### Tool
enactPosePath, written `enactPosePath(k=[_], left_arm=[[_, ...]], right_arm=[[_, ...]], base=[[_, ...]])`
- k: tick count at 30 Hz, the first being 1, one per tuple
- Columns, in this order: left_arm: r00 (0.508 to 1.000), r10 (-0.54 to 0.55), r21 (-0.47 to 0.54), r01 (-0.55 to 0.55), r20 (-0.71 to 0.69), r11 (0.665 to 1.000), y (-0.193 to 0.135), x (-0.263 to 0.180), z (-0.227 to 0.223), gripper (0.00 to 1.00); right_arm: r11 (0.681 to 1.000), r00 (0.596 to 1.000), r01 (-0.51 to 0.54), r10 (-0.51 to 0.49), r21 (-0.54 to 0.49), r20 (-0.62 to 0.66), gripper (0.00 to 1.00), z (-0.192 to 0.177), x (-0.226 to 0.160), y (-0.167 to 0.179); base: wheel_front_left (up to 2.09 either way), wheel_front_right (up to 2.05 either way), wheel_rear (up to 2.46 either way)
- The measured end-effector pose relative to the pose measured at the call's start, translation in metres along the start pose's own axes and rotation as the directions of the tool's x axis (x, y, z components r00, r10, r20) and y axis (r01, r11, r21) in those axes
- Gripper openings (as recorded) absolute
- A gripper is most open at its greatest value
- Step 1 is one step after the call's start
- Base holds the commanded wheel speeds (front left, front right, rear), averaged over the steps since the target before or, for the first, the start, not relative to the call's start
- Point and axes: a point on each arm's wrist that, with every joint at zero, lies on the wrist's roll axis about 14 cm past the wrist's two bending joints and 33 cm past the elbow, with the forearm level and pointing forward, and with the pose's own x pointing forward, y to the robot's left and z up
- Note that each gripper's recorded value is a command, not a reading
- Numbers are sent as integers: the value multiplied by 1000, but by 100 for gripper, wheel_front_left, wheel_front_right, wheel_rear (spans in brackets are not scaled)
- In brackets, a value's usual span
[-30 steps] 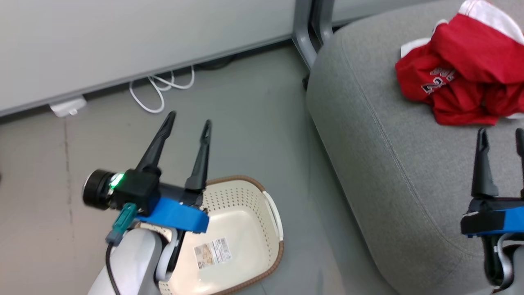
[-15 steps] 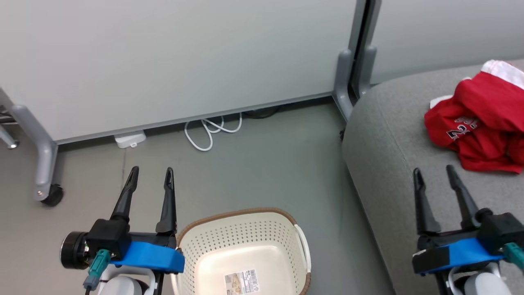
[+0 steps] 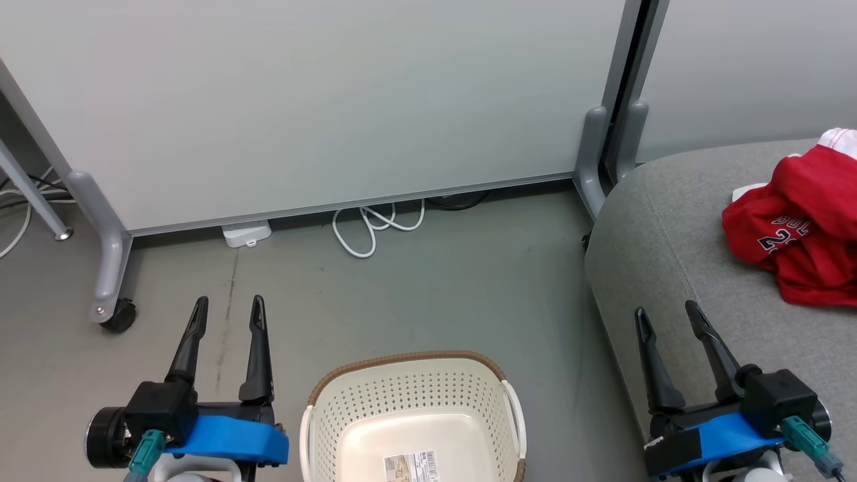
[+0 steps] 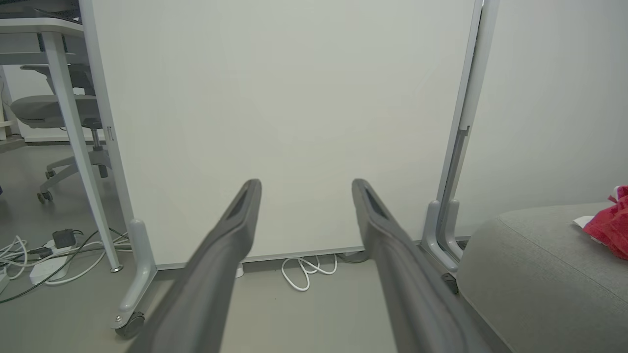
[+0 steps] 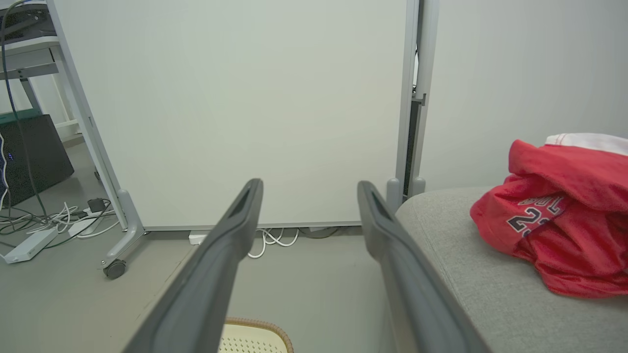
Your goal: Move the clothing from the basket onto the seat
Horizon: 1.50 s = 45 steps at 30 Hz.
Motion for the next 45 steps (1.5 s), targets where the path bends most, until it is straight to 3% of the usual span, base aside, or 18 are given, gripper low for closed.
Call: enactPosePath(k=[31, 32, 38, 45], left_arm=[[997, 60, -5, -60, -44, 998, 18, -14, -14, 100], [997, 61, -5, -61, -45, 998, 18, -15, -14, 0], [987, 77, -17, -80, -142, 997, 21, -31, -42, 0], [978, 112, -138, -137, -179, 981, 26, -33, -49, 0]], right_arm=[[999, 998, -2, 5, 41, -70, 100, -24, 2, 4], [999, 997, -2, 5, 42, -72, 0, -24, 2, 4], [999, 988, 13, -5, 51, -155, 0, -48, -11, 2], [983, 983, 79, -48, 167, -180, 0, -52, -13, -7]], base=[[0, 0, 0], [0, 0, 0], [0, 0, 0], [0, 0, 0]])
